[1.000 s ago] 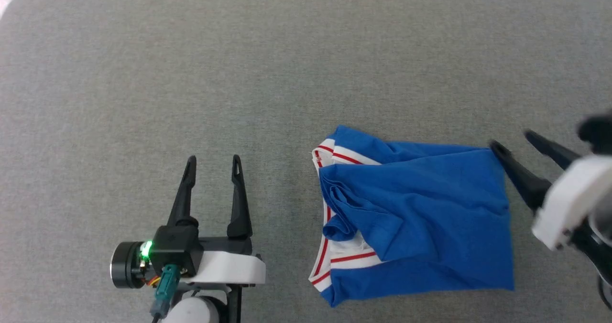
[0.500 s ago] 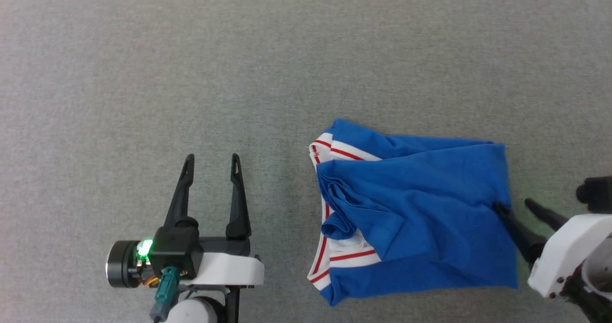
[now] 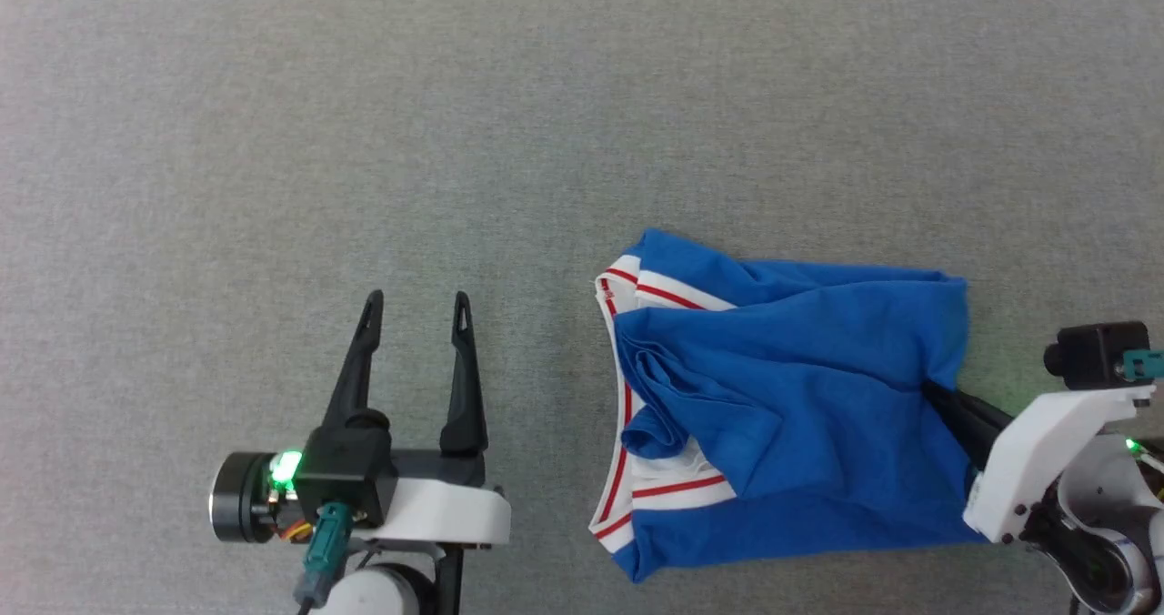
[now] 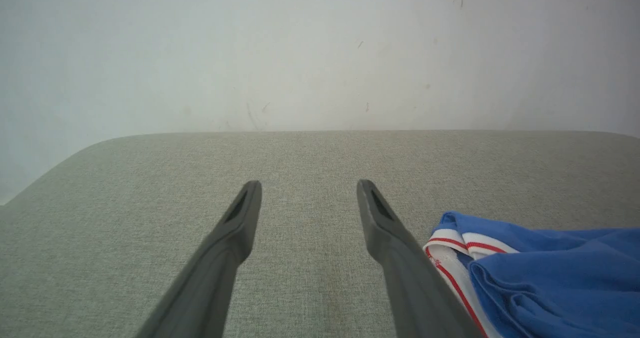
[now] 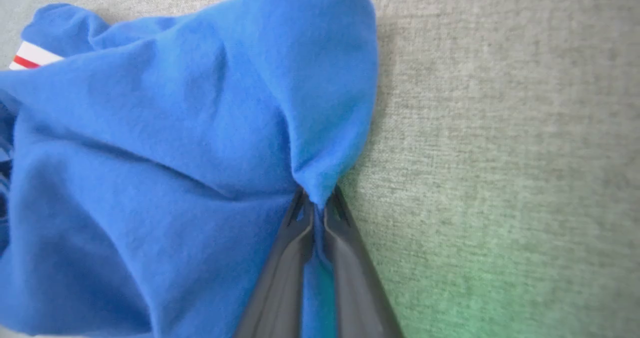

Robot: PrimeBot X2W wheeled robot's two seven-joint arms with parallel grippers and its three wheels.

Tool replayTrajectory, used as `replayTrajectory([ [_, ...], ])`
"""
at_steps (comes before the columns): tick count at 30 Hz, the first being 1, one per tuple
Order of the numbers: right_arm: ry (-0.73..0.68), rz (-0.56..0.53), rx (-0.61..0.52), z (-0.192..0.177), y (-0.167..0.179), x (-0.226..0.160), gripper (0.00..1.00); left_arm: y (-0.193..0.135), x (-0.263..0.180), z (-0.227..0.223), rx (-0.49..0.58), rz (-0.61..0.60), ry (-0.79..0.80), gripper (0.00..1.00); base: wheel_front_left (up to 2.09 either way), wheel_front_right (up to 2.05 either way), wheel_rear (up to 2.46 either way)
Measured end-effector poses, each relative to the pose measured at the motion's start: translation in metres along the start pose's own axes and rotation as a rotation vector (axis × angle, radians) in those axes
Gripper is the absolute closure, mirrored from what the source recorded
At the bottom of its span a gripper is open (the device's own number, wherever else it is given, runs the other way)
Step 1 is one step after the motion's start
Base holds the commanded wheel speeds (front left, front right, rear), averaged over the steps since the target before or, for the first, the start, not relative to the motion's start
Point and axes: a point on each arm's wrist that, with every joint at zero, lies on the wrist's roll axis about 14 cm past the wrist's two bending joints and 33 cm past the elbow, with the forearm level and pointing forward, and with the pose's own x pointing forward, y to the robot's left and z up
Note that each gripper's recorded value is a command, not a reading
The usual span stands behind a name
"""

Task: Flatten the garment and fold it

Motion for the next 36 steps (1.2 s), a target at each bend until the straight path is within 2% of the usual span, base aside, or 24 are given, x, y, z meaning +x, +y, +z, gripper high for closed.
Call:
replayTrajectory([
  [6, -0.09, -0.027, -0.053, 0.032, -0.011, -0.008, 1.0, -0.011, 0.013, 0.007, 0.01, -0.037, -0.031, 0.0, 0.0, 0.0, 0.0],
  [12, -0.168, -0.158, -0.162, 0.079, -0.058, -0.037, 1.0, -0.032, 0.029, 0.011, 0.011, -0.096, -0.055, 0.0, 0.0, 0.0, 0.0],
  [21, -0.212, -0.373, -0.296, 0.122, -0.124, -0.093, 1.0, -0.072, 0.052, 0.016, 0.014, -0.205, -0.088, 0.0, 0.0, 0.0, 0.0],
  [36, -0.126, -0.7, -0.551, 0.151, -0.229, -0.138, 1.0, -0.119, 0.091, -0.002, 0.04, -0.336, -0.106, 0.0, 0.0, 0.0, 0.0],
])
